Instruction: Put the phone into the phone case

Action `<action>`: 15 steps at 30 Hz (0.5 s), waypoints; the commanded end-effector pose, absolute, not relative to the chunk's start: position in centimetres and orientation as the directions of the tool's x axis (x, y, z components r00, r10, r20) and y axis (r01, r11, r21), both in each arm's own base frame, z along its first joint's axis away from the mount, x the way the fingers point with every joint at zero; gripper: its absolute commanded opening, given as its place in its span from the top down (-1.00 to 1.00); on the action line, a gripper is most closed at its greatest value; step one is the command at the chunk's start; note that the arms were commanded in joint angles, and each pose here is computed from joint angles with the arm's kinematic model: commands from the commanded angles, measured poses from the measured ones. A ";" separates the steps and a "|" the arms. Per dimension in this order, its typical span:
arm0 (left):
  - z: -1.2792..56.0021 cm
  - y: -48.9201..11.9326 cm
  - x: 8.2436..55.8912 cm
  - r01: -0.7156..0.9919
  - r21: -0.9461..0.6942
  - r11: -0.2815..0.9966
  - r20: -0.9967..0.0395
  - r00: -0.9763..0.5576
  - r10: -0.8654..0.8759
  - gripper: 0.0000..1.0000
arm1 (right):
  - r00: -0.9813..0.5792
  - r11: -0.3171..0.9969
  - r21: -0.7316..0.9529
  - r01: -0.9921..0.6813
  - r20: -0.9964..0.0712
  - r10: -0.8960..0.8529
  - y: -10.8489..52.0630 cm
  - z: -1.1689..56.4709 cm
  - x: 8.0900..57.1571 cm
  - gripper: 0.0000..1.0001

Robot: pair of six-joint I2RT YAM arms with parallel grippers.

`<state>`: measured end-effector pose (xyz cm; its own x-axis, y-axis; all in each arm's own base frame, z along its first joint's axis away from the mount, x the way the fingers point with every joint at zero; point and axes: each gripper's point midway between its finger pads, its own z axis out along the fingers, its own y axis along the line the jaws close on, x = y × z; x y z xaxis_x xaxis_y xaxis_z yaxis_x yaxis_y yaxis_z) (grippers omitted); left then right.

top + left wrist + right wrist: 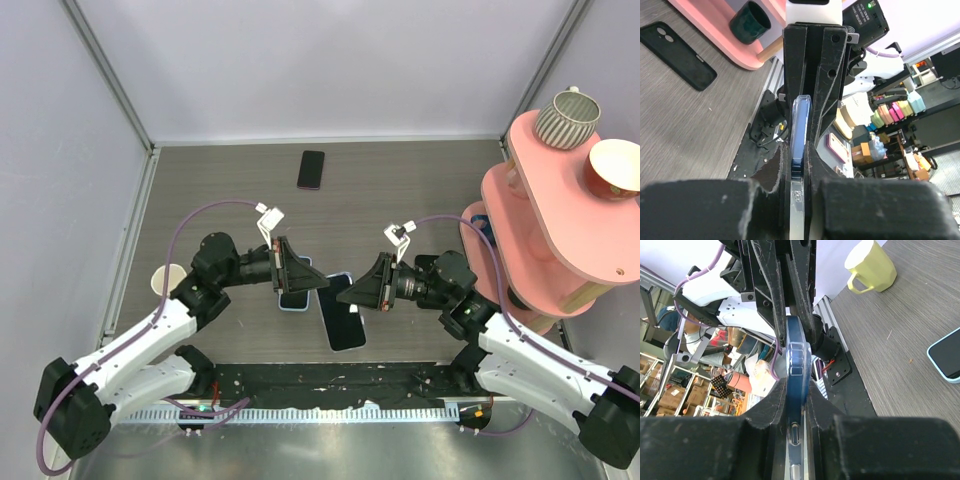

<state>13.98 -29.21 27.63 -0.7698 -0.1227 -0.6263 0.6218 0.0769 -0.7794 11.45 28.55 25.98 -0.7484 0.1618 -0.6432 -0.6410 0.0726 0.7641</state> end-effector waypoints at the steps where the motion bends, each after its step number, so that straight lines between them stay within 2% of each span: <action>1: 27.1 -28.6 15.4 0.635 -0.744 0.210 -0.664 -0.738 -0.119 1.00 | -0.675 0.004 0.693 -0.721 -0.703 0.224 28.6 29.4 11.4 0.99; 5: 27.4 -28.3 15.7 0.654 -0.715 0.247 -0.691 -0.715 -0.108 0.99 | -0.680 0.016 0.699 -0.715 -0.700 0.219 28.8 29.0 11.7 0.99; 6: 27.4 -28.3 15.8 0.655 -0.712 0.252 -0.693 -0.713 -0.106 0.90 | -0.680 0.016 0.699 -0.715 -0.700 0.219 28.8 29.1 11.7 0.99; 10: 27.5 -28.3 15.7 0.648 -0.719 0.252 -0.686 -0.721 -0.103 0.41 | -0.673 0.010 0.692 -0.722 -0.705 0.227 28.8 29.5 11.7 0.99; 12: 27.4 -28.3 15.8 0.644 -0.720 0.257 -0.684 -0.722 -0.106 0.04 | -0.665 0.019 0.688 -0.726 -0.708 0.240 28.7 29.6 11.9 0.99; 14: 27.4 -28.1 15.7 0.645 -0.718 0.262 -0.687 -0.718 -0.112 -0.11 | -0.661 0.024 0.685 -0.728 -0.711 0.240 28.7 29.5 12.0 0.99; 15: 27.4 -28.0 15.6 0.648 -0.716 0.260 -0.689 -0.716 -0.114 -0.29 | -0.657 0.022 0.680 -0.733 -0.716 0.234 28.7 29.4 11.8 0.99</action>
